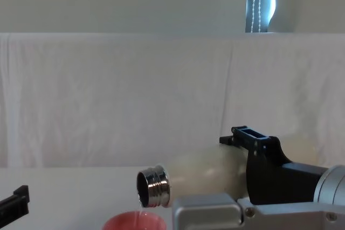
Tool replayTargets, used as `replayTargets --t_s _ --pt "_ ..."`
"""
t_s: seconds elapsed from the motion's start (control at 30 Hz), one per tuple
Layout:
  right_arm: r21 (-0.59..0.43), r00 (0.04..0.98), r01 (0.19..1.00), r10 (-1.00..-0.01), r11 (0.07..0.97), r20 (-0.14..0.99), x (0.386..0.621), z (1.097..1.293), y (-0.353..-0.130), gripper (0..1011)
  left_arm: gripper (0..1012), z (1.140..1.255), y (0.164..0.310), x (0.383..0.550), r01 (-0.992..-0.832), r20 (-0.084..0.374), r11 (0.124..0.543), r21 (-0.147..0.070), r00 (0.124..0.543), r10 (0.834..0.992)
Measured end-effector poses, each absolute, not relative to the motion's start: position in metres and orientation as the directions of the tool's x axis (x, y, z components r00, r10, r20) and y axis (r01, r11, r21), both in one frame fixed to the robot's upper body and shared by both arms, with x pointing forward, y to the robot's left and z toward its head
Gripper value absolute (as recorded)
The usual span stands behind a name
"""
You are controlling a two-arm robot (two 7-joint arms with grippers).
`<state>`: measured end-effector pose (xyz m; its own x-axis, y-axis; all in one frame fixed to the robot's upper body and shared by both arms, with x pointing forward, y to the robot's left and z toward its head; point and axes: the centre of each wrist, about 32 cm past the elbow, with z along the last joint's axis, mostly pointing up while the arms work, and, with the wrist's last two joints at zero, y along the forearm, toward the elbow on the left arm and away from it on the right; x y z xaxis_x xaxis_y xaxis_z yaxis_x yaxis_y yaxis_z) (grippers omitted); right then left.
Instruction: Grasp the thermos with one hand and pour water into the cup lid.
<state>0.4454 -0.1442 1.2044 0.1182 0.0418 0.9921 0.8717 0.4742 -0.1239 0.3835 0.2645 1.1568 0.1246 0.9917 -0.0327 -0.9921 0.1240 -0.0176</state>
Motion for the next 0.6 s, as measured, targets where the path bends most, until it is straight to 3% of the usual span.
replayTargets --t_s 0.6 --pt "-0.116 0.123 0.87 0.016 0.478 0.992 0.4455 1.2038 -0.1447 955 1001 1.1568 0.2645 0.3835 -0.992 -0.033 0.124 -0.018 0.124 0.992"
